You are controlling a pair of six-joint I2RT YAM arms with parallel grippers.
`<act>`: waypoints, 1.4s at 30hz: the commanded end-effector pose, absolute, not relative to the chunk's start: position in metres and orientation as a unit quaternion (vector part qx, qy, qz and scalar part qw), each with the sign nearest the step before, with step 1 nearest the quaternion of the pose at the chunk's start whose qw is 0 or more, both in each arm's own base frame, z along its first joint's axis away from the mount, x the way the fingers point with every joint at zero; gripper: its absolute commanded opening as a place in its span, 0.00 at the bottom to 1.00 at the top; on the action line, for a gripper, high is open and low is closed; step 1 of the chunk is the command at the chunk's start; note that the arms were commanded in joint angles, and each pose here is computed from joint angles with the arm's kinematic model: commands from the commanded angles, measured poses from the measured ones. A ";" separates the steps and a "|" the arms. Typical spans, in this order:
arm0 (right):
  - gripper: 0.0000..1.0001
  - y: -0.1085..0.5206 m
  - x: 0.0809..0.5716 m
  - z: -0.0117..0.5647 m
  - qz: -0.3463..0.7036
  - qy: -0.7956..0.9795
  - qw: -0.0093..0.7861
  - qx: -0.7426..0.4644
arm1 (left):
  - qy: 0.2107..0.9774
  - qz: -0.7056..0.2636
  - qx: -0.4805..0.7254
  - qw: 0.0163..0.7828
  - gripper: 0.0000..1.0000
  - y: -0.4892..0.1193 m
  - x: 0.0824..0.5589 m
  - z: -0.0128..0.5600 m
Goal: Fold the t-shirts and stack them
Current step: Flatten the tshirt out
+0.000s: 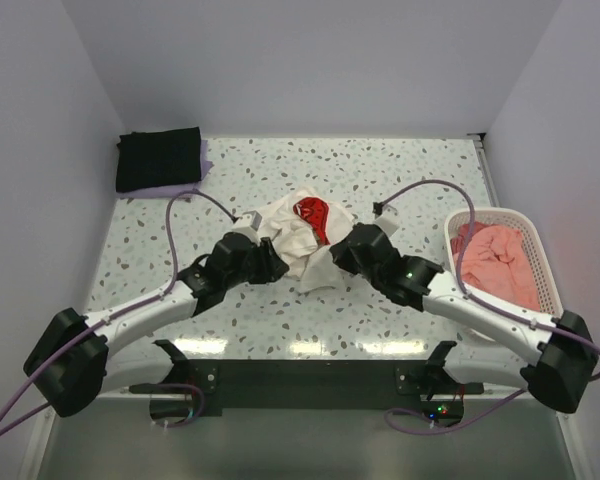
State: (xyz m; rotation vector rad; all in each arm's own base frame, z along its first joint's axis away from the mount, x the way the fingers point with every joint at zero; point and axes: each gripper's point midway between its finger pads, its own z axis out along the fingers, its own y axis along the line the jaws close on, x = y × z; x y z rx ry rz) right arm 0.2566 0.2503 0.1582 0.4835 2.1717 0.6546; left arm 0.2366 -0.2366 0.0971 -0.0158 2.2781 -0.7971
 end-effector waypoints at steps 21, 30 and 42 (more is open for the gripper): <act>0.00 0.150 0.265 0.255 0.108 0.844 0.517 0.095 | 0.874 -0.209 -0.036 0.438 0.64 -0.242 0.343 0.088; 0.00 0.136 0.273 0.252 0.100 0.846 0.513 0.107 | 0.871 -0.162 -0.061 0.460 0.09 -0.222 0.366 0.099; 0.00 0.106 0.305 0.343 0.100 0.804 0.567 0.151 | 0.810 -0.183 -0.133 0.541 0.00 -0.175 0.376 0.219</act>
